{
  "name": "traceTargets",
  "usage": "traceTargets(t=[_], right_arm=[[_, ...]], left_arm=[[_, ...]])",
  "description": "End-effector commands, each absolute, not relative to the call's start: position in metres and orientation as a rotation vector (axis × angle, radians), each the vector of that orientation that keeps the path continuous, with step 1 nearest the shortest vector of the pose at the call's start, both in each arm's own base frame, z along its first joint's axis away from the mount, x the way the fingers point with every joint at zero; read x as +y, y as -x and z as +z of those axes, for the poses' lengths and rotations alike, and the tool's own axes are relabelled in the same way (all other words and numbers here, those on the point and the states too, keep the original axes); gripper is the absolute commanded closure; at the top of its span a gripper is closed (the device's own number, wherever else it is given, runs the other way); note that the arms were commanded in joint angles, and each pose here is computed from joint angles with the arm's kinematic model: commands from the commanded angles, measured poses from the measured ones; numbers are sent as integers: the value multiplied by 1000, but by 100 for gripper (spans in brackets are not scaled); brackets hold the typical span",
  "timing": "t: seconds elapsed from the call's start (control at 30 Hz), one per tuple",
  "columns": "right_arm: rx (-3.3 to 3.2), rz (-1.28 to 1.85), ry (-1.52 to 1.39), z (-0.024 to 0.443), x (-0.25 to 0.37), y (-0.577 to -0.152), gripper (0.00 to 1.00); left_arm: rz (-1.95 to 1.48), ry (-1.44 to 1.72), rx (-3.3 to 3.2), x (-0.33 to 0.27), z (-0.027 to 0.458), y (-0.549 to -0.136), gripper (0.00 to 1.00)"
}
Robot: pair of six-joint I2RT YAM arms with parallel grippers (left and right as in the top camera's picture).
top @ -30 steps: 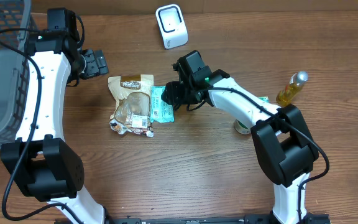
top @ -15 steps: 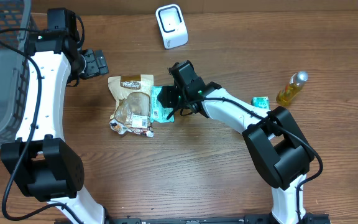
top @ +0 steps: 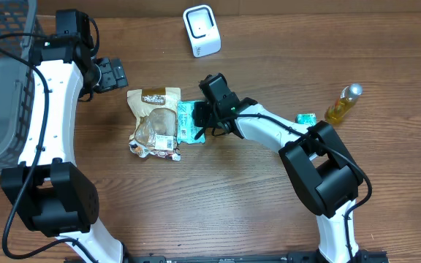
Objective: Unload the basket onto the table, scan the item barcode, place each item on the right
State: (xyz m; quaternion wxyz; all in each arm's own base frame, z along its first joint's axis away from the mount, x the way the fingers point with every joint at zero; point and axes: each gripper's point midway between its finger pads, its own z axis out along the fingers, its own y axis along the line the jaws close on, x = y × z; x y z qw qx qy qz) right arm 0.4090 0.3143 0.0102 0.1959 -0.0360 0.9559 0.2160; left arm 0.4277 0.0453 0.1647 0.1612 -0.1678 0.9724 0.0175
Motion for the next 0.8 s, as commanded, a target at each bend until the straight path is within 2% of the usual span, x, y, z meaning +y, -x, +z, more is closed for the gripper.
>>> traceTargets(t=[0.0, 0.13, 0.23, 0.37, 0.43, 0.47, 0.77], right_arm=[[2691, 550, 33, 26, 287, -416, 83], [2691, 531, -58, 61, 255, -417, 87], [2728, 515, -121, 66, 241, -411, 87], [2778, 482, -128, 59, 235, -401, 58], [2789, 470, -120, 58, 234, -399, 39], [2792, 468, -121, 57, 233, -399, 35], [3023, 314, -148, 39, 210, -347, 27]], left_arm=[[45, 446, 2762, 44, 172, -431, 1], [46, 446, 2762, 44, 172, -431, 1], [46, 446, 2762, 44, 172, -431, 1], [46, 446, 2762, 44, 172, -431, 0], [45, 446, 2762, 44, 172, -431, 1], [45, 446, 2762, 44, 172, -431, 0], [46, 446, 2762, 44, 172, -431, 0]])
